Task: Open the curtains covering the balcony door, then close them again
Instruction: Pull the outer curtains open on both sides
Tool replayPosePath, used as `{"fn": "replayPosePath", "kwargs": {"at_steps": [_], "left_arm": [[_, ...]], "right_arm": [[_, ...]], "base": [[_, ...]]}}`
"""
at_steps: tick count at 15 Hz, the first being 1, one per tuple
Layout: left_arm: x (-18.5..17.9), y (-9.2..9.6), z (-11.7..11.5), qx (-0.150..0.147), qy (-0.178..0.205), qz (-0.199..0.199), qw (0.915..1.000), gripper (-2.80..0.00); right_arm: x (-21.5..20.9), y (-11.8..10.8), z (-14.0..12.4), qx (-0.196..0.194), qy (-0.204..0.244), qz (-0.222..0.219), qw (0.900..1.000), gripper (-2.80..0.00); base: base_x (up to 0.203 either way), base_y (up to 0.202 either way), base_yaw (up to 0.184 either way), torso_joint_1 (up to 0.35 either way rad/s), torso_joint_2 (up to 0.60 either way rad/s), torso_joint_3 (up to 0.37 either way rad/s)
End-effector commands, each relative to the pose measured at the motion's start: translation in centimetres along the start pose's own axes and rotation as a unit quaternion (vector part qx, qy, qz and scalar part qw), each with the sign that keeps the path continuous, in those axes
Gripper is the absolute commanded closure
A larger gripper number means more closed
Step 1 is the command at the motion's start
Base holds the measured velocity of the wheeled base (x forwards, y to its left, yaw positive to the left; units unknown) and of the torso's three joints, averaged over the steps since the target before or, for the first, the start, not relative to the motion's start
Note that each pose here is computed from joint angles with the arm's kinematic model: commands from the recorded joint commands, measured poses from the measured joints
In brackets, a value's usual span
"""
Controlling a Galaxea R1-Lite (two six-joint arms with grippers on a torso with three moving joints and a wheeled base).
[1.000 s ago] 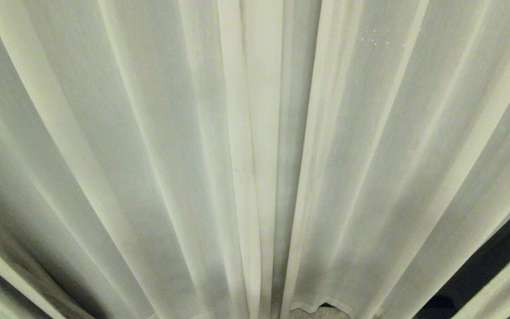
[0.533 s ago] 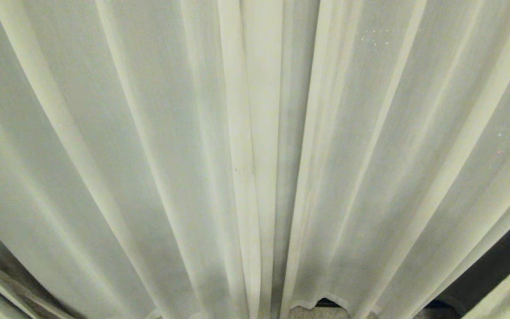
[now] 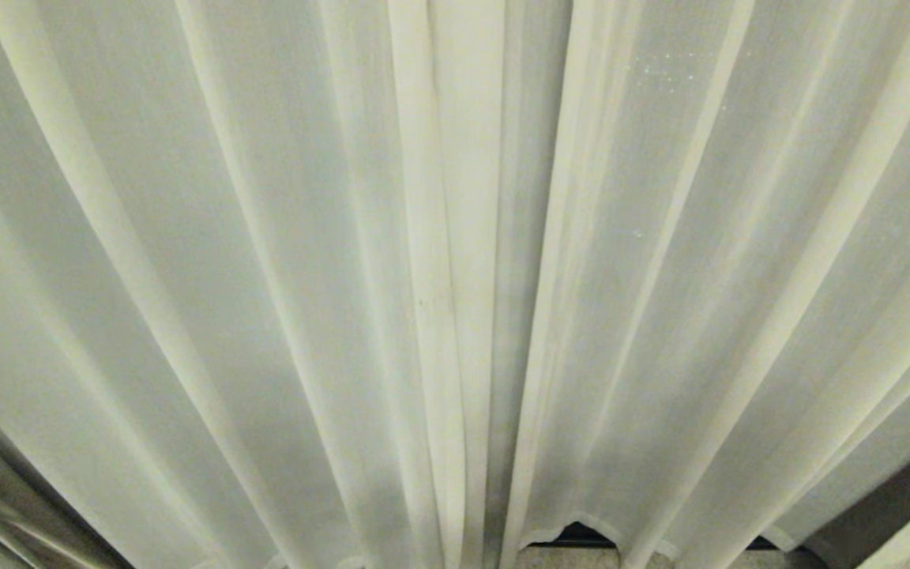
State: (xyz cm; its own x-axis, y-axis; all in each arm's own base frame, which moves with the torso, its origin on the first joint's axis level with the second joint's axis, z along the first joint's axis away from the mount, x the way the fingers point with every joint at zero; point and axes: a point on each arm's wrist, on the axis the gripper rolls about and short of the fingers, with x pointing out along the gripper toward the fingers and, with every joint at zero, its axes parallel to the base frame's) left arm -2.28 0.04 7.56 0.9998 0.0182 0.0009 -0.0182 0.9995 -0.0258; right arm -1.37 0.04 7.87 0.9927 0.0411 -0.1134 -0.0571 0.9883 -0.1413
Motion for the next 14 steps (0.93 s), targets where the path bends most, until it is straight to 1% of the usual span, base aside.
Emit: {"fn": "replayPosePath", "kwargs": {"at_steps": [1,6,14], "left_arm": [[0.0,0.0,0.0,0.0,0.0,0.0,1.0,0.0],[0.0,0.0,0.0,0.0,0.0,0.0,1.0,0.0],[0.0,0.0,0.0,0.0,0.0,0.0,1.0,0.0]], "right_arm": [[-0.88,0.12,-0.37,-0.004,-0.056,-0.008,0.998,0.0],[-0.87,0.13,-0.38,0.006,-0.056,-0.006,0.998,0.0],[-0.87,0.13,-0.38,0.006,-0.056,-0.006,0.998,0.0]], "base": [[0.0,0.0,0.0,0.0,0.0,0.0],[0.0,0.0,0.0,0.0,0.0,0.0],[0.0,0.0,0.0,0.0,0.0,0.0]]}}
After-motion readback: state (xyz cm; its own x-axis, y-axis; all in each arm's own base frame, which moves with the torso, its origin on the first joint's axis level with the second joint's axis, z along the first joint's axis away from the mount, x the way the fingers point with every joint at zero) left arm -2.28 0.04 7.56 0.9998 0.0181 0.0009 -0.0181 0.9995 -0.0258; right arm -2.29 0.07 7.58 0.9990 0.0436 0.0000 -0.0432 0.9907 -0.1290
